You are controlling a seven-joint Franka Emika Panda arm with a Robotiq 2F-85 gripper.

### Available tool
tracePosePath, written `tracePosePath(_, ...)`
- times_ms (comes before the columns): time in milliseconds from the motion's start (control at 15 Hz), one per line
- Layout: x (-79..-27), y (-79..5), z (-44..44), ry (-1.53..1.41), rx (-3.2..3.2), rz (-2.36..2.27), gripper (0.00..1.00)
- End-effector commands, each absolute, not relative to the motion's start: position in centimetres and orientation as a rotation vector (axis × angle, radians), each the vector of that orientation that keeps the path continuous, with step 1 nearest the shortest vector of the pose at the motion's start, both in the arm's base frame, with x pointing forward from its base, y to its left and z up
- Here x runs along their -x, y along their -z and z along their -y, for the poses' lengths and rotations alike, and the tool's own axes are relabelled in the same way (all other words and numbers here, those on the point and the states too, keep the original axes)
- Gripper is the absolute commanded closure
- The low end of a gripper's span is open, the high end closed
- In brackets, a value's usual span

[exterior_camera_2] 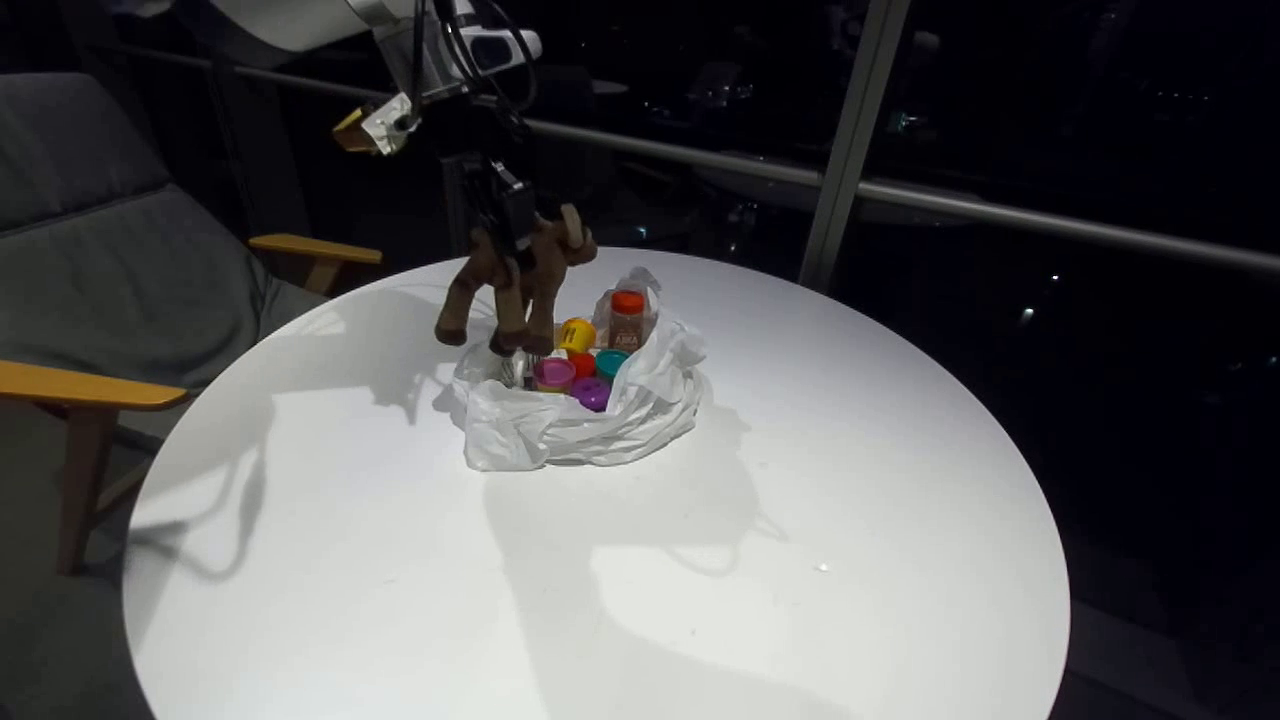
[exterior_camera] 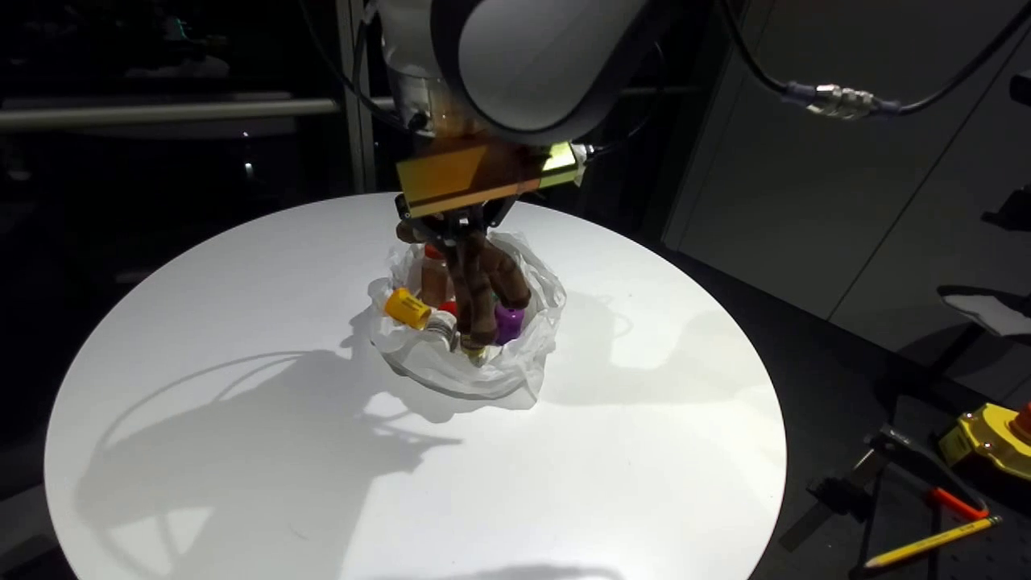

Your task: Pick the objects on the table and put them in the plastic bag

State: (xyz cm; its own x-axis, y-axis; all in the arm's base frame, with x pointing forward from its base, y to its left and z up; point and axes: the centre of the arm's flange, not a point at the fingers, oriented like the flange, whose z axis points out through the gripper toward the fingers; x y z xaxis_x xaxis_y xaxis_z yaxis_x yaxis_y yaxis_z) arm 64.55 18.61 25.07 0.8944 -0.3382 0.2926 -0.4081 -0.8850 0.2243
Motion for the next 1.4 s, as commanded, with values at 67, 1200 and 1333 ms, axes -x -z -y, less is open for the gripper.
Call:
tracePosePath(67, -65.3, -21.5, -19.8, -0.484, -2.646, 0.645, 0.86)
tracePosePath(1200, -63.3, -35.2, -15.8, -0.691, -2.648, 0.943, 0.0)
tracePosePath(1333, -61.8, -38.8, -14.0, -0.652, -2.709, 0.951, 0.0)
